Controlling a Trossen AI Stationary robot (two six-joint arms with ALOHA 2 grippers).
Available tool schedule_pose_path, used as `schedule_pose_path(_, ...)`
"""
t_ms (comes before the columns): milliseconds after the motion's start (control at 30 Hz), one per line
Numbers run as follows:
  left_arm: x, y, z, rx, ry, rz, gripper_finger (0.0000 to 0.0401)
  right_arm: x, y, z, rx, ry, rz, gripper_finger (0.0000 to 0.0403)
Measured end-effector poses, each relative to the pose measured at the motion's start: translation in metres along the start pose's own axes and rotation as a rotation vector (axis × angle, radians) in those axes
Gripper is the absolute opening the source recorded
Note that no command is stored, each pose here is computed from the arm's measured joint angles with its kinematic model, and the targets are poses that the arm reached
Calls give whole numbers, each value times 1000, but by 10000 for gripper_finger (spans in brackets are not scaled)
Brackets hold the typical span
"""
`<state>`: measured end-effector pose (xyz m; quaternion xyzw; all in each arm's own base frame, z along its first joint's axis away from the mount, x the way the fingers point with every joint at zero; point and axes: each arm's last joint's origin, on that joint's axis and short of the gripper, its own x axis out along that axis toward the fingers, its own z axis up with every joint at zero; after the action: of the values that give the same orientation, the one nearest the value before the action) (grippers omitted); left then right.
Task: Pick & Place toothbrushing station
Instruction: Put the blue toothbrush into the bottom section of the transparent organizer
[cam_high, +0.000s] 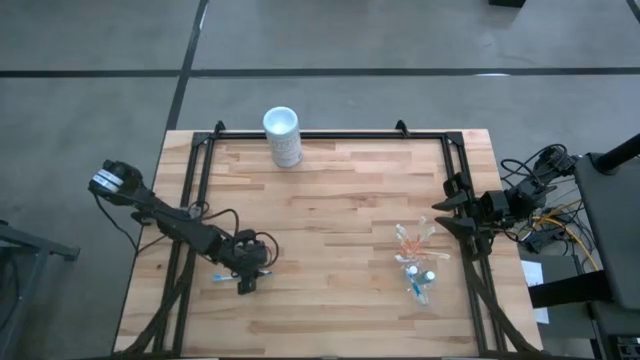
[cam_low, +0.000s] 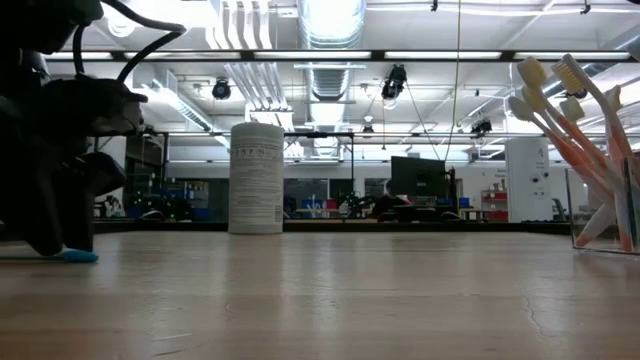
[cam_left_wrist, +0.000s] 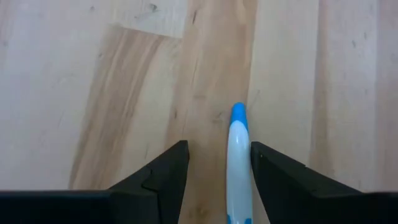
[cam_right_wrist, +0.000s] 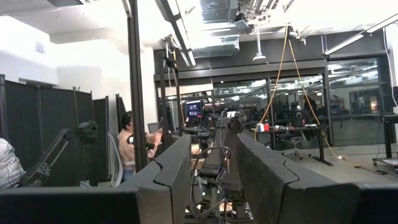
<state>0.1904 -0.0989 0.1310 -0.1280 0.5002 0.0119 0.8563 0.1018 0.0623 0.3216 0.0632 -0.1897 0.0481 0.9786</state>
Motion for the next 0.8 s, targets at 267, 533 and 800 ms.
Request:
schedule_pose_path(267, 0, 2, -1, 53, -19, 53, 183, 0, 0, 0, 0, 0, 0, 124)
schedule_pose_path(533, 0, 9, 0, 79, -110, 229, 183, 0, 0, 0, 0, 0, 0, 132)
schedule_pose_path(800, -1, 15, -3, 97, -113, 345, 183, 0, 0, 0, 0, 0, 0, 123)
